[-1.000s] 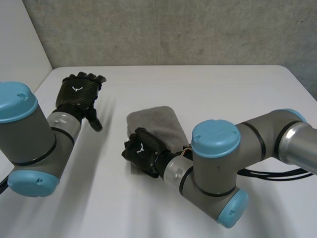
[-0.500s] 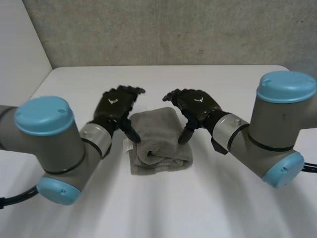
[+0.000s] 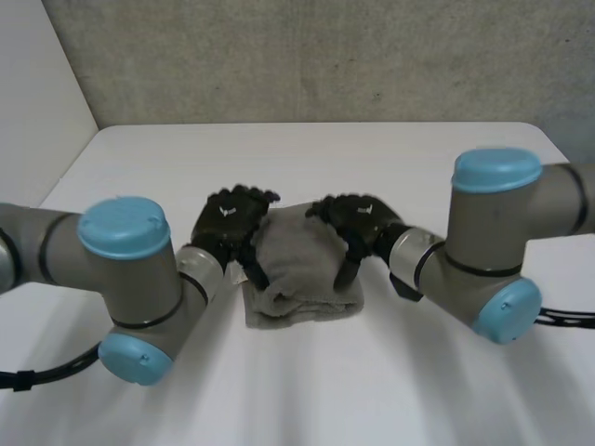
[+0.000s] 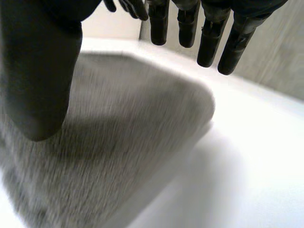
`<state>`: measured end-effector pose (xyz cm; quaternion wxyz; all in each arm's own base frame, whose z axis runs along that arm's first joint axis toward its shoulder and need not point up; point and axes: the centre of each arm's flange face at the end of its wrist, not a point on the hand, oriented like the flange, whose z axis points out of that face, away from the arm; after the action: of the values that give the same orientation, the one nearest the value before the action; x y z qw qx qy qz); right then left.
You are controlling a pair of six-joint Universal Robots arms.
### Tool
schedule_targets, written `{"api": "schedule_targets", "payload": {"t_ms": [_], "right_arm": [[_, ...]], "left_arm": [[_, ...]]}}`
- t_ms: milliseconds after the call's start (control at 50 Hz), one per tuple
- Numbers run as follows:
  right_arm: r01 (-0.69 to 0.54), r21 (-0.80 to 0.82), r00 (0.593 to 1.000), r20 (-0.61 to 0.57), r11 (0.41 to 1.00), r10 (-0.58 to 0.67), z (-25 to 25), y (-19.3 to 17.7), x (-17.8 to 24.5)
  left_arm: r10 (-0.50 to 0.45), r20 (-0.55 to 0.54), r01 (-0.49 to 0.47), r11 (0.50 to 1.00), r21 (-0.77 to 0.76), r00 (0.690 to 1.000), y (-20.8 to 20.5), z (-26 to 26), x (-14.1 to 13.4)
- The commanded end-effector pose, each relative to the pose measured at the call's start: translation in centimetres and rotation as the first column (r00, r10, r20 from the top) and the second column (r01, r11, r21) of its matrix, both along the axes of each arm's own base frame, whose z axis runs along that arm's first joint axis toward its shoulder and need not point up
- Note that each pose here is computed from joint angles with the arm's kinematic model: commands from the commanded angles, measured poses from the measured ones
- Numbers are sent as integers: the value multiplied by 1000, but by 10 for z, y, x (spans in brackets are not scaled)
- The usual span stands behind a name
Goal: Fold the towel.
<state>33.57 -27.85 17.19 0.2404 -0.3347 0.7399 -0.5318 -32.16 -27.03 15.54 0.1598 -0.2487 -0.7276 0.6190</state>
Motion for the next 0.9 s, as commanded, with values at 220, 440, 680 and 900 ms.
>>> {"api": "schedule_targets", "payload": {"t_ms": [220, 440, 680, 900], "right_arm": [[399, -269, 916, 161, 876, -368, 119, -12, -69], [453, -269, 891, 143, 850, -430, 122, -5, -93], [444, -282, 895, 106, 851, -432, 117, 2, -94], [432, -278, 902, 126, 858, -413, 118, 4, -91]], "left_arm": [[112, -90, -125, 981, -147, 990, -1, 115, 51], [187, -38, -189, 980, -53, 982, 17, 120, 83], [192, -59, -196, 977, -84, 980, 29, 128, 90], [184, -85, -193, 974, -115, 979, 26, 130, 88]]}}
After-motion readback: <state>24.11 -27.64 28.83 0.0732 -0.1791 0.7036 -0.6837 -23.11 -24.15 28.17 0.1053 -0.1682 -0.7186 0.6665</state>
